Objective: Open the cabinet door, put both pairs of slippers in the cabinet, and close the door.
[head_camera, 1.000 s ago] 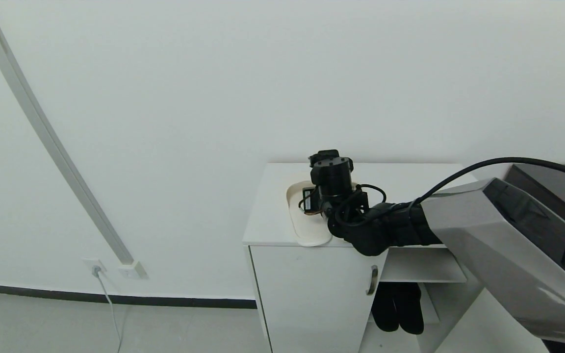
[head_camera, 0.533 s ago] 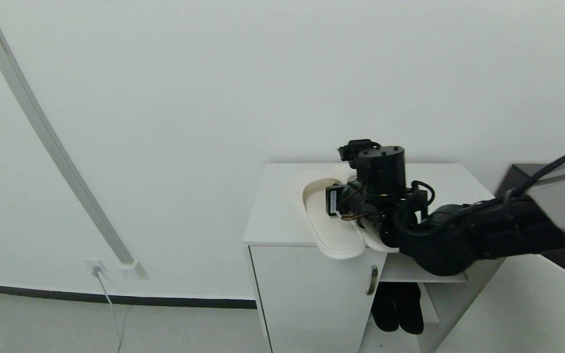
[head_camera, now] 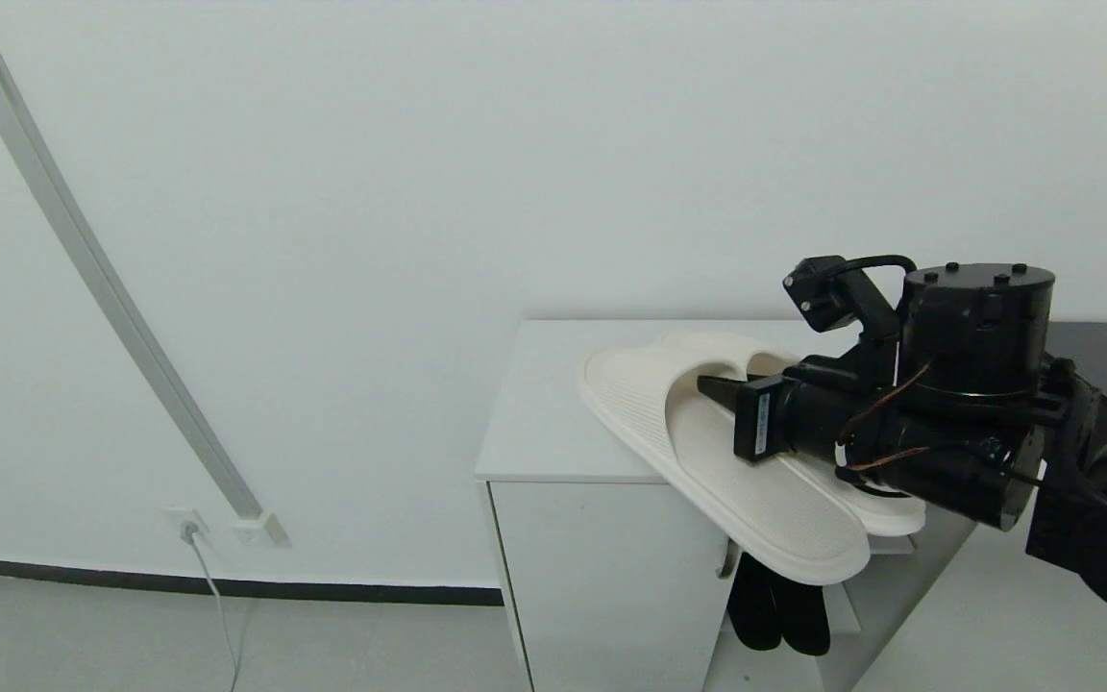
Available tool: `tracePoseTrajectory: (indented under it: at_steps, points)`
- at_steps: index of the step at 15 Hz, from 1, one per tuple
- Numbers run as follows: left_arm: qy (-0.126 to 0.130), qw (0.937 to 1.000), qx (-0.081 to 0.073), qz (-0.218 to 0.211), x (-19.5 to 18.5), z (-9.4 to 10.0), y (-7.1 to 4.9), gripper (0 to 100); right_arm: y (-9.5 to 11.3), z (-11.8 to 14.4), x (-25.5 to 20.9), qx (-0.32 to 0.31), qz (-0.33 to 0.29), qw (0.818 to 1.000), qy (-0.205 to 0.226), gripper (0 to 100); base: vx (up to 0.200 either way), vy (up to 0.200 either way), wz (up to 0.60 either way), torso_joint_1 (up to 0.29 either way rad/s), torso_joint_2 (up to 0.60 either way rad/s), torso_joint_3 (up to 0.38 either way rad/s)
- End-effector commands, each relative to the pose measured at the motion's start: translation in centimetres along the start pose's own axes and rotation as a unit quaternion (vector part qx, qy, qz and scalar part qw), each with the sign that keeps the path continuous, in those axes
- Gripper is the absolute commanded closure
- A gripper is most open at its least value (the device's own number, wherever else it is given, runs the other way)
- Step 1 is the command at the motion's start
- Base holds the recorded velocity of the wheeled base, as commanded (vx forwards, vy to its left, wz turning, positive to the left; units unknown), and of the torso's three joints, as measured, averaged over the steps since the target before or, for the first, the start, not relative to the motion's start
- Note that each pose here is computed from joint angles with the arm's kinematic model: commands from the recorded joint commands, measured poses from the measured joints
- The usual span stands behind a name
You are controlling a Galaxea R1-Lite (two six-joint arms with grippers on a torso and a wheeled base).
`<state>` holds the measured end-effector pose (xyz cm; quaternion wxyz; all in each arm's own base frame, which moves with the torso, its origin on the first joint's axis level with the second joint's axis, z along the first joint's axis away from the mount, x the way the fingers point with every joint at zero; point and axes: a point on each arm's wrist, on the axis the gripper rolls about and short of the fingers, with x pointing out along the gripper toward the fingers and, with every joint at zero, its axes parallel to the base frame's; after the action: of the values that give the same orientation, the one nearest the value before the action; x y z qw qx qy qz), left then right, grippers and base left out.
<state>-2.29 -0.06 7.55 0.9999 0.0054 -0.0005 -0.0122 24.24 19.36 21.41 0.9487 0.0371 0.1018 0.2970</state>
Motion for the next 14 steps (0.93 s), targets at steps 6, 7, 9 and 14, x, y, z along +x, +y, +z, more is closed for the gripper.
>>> tracePoseTrajectory:
  at_steps: [6,7,9,14]
  points:
    - [0.0,1.0,0.0,0.0,0.01,0.0,0.0,100,-0.04,-0.29,0.16,0.001,0.0,1.0,-0.006,100,0.0,0.0,0.0,0.0,0.0,0.0]
    - [0.0,1.0,0.0,0.0,0.01,0.0,0.0,100,-0.04,-0.25,0.12,0.002,0.0,1.0,-0.007,100,0.0,0.0,0.0,0.0,0.0,0.0]
    - [0.0,1.0,0.0,0.0,0.01,0.0,0.0,100,-0.04,-0.17,0.04,0.001,0.0,1.0,-0.009,100,0.0,0.0,0.0,0.0,0.0,0.0]
    - [0.0,1.0,-0.001,0.0,0.01,0.0,0.0,100,0.07,-0.41,0.0,-0.001,0.002,1.0,-0.005,100,-0.2,0.0,0.0,0.005,0.0,0.002]
